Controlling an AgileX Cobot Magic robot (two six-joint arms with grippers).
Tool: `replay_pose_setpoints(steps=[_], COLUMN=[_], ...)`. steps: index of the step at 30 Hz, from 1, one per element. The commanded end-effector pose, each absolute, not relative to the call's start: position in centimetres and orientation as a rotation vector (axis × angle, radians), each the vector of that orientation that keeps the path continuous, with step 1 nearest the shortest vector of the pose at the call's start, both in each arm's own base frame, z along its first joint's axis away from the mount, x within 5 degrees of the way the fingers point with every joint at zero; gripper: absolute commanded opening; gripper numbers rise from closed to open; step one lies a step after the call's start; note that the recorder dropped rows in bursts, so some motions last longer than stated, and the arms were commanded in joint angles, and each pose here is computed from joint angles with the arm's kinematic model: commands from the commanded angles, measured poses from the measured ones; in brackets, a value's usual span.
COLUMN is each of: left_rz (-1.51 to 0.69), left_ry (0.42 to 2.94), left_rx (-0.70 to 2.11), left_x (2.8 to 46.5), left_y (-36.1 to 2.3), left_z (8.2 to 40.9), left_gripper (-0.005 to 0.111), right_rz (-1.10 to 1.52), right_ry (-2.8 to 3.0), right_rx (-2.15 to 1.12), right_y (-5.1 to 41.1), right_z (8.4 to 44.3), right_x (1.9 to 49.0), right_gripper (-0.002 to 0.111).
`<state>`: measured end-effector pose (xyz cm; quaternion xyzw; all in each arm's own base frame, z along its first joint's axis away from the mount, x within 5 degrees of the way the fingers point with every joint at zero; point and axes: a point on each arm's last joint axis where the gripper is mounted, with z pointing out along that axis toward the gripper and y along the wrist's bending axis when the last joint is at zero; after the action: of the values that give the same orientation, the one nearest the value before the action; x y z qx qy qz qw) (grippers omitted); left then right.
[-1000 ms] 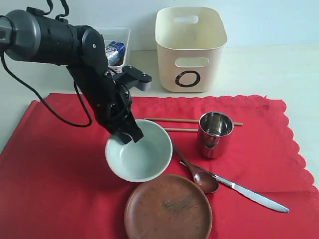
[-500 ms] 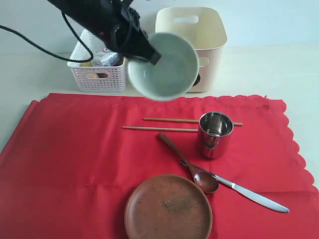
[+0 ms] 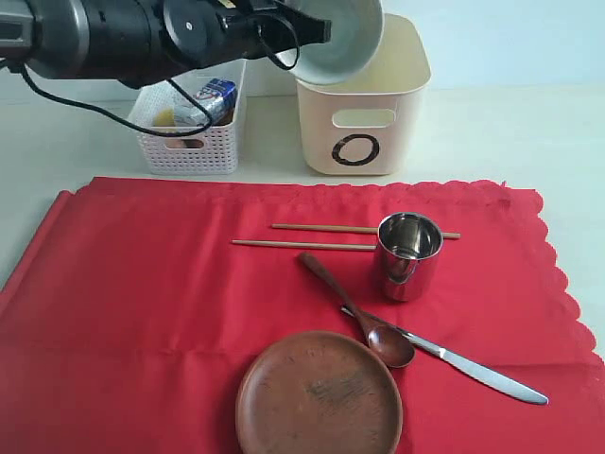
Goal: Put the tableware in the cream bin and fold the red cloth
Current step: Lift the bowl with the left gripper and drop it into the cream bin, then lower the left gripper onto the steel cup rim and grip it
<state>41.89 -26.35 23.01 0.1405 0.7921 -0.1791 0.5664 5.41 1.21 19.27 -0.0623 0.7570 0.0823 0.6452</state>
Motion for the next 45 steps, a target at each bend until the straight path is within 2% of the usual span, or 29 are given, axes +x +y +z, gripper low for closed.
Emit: replay_pose_setpoints(steps=[1, 2, 3, 5, 8, 10, 25, 34, 45], left_rz=[-0.492, -0.509, -0.553, -0.572, -0.583, -0.582, -0.563, -0.571, -0.667], left_ry=[1.833, 1.841, 1.855, 1.875, 1.925, 1.959, 2.2, 2.452, 2.531], left_rx=[0.182, 0.164, 0.134, 0.164, 0.213, 0.261, 0.605, 0.86, 1.009], left_x=[43.0, 43.3, 43.4, 43.8, 43.6, 43.2, 39.0, 36.4, 33.1], left_y=[-26.9, -27.0, -27.7, -28.5, -28.9, -29.0, -28.0, -28.4, -32.5], left_z=[22.3, 22.0, 21.8, 21.6, 21.7, 22.0, 26.5, 24.2, 21.4], left_gripper=[0.029, 0.037, 0.049, 0.061, 0.072, 0.075, 0.074, 0.074, 0.074], right_rz=[0.189, 0.189, 0.189, 0.189, 0.189, 0.189, 0.189, 0.189, 0.189], right_ry=[1.717, 1.717, 1.717, 1.717, 1.717, 1.717, 1.717, 1.717, 1.717], right_rx=[-0.142, -0.142, -0.142, -0.142, -0.142, -0.142, -0.142, -0.142, -0.142], right_y=[1.2, 1.2, 1.2, 1.2, 1.2, 1.2, 1.2, 1.2, 1.2], right_z=[19.2, 19.2, 19.2, 19.2, 19.2, 19.2, 19.2, 19.2, 19.2], right_x=[5.4, 5.4, 5.4, 5.4, 5.4, 5.4, 5.4, 5.4, 5.4], right_gripper=[0.0, 0.0, 0.0, 0.0, 0.0, 0.0, 0.0, 0.0, 0.0])
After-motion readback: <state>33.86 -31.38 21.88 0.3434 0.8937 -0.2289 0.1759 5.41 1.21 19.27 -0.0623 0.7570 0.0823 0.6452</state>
